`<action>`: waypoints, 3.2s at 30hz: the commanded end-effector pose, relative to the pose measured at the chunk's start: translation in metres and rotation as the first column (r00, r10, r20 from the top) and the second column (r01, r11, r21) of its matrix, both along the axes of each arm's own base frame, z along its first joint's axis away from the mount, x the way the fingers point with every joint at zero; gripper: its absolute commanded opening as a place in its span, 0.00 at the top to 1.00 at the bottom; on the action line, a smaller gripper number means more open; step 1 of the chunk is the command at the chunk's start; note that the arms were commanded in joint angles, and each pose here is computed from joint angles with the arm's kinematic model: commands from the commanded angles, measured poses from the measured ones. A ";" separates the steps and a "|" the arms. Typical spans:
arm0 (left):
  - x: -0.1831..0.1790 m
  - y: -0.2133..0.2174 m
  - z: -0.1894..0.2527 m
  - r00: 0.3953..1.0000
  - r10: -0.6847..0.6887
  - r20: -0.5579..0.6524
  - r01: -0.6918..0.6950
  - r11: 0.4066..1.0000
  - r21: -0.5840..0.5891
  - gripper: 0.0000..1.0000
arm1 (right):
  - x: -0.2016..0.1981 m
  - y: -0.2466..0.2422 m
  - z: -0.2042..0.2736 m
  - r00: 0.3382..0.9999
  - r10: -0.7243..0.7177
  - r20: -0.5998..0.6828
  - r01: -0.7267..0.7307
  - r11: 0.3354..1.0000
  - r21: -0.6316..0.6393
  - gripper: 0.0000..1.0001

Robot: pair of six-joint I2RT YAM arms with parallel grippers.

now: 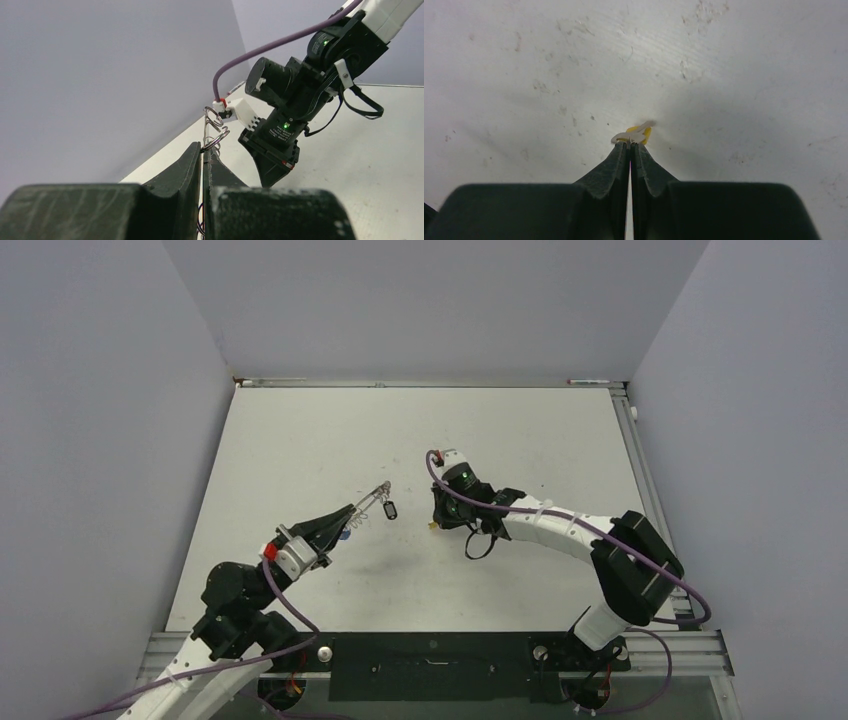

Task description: Put the keys on the keyring

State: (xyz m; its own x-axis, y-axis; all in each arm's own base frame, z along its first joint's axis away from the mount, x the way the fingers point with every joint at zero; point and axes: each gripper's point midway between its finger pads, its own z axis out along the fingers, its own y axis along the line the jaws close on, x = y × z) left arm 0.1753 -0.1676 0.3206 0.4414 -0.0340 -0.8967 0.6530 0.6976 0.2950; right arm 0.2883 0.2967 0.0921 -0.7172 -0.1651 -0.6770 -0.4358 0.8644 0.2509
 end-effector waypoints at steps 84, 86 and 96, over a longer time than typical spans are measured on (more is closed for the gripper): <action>-0.084 -0.063 0.013 0.832 -0.555 -0.009 0.555 0.831 0.017 1.00 | -0.211 0.068 0.248 0.081 0.476 0.876 -0.817 0.535 -0.216 0.85; -0.084 -0.064 0.012 0.833 -0.553 -0.011 0.553 0.833 0.020 1.00 | -0.212 0.068 0.249 0.082 0.474 0.877 -0.818 0.534 -0.212 0.91; -0.082 -0.063 0.011 0.839 -0.544 -0.011 0.544 0.839 0.025 1.00 | -0.205 0.059 0.246 0.121 0.500 0.858 -0.794 0.567 -0.219 0.56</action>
